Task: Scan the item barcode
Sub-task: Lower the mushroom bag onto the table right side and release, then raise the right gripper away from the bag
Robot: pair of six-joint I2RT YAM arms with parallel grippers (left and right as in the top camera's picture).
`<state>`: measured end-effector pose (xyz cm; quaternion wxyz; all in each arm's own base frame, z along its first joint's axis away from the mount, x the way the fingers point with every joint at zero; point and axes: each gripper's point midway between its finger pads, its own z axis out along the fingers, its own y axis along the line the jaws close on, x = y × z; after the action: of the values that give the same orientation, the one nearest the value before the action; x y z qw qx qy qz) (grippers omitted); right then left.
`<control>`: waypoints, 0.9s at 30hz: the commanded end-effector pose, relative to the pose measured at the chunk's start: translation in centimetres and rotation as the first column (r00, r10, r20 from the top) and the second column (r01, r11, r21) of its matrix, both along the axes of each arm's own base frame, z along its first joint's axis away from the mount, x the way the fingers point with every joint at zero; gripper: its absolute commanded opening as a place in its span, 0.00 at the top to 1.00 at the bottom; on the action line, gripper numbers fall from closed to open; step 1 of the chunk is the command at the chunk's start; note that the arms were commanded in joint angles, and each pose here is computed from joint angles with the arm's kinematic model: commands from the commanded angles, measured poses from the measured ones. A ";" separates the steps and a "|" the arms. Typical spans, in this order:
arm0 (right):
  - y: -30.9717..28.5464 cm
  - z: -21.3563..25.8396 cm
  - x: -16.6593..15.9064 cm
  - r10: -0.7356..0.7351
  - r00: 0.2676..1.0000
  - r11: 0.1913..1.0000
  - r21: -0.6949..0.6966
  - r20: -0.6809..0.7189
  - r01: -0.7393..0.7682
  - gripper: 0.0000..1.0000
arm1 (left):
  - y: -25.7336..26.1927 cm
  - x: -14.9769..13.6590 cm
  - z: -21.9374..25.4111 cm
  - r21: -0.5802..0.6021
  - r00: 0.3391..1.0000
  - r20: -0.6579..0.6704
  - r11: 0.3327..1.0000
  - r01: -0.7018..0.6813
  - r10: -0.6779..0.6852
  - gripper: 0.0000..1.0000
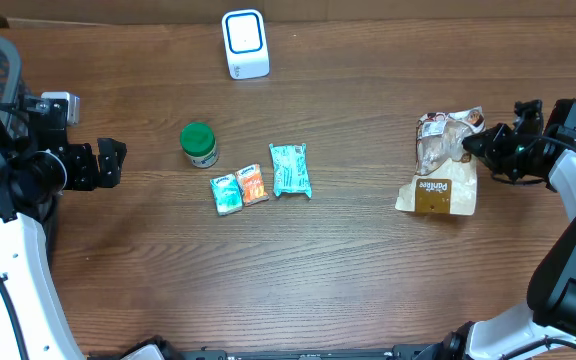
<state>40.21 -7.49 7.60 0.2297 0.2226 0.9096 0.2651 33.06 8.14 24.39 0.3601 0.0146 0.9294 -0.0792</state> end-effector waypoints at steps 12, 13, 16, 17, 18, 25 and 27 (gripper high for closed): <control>-0.4 8.8 2.1 0.009 1.000 0.999 -0.038 0.007 -0.009 0.30 | 0.2 0.1 -0.1 0.001 1.000 0.001 1.000 0.003 -0.003 0.00; 0.4 9.3 1.9 0.024 1.000 0.999 -0.025 -0.005 -0.025 0.26 | 0.1 0.1 -0.1 0.001 1.000 0.001 1.000 0.003 -0.003 0.00; 2.1 10.3 1.9 0.065 0.998 0.998 -0.008 -0.010 -0.065 0.18 | 0.2 0.1 -0.1 0.001 1.000 0.001 1.000 0.003 -0.003 0.00; 2.7 10.5 2.1 0.081 0.997 0.997 -0.005 -0.004 -0.081 0.14 | 0.1 0.1 -0.1 0.001 1.000 0.001 1.000 0.003 -0.003 0.00; 3.2 10.5 2.2 0.093 0.996 0.996 -0.006 0.000 -0.093 0.11 | 0.1 0.1 -0.1 0.001 1.000 0.001 1.000 0.003 -0.003 0.00; 4.8 10.4 3.3 0.146 0.989 0.985 -0.099 0.024 -0.143 0.00 | 0.1 0.1 -0.1 0.001 1.000 0.001 1.000 0.003 -0.003 0.00; 5.0 10.2 3.5 0.150 0.988 0.981 -0.126 0.021 -0.146 0.00 | 0.1 0.1 -0.1 0.001 1.000 0.001 1.000 0.003 -0.003 0.00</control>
<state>43.20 -2.21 16.98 0.2184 0.1454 0.9309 0.2541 33.06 8.14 24.39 0.3601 0.0146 0.9294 -0.0792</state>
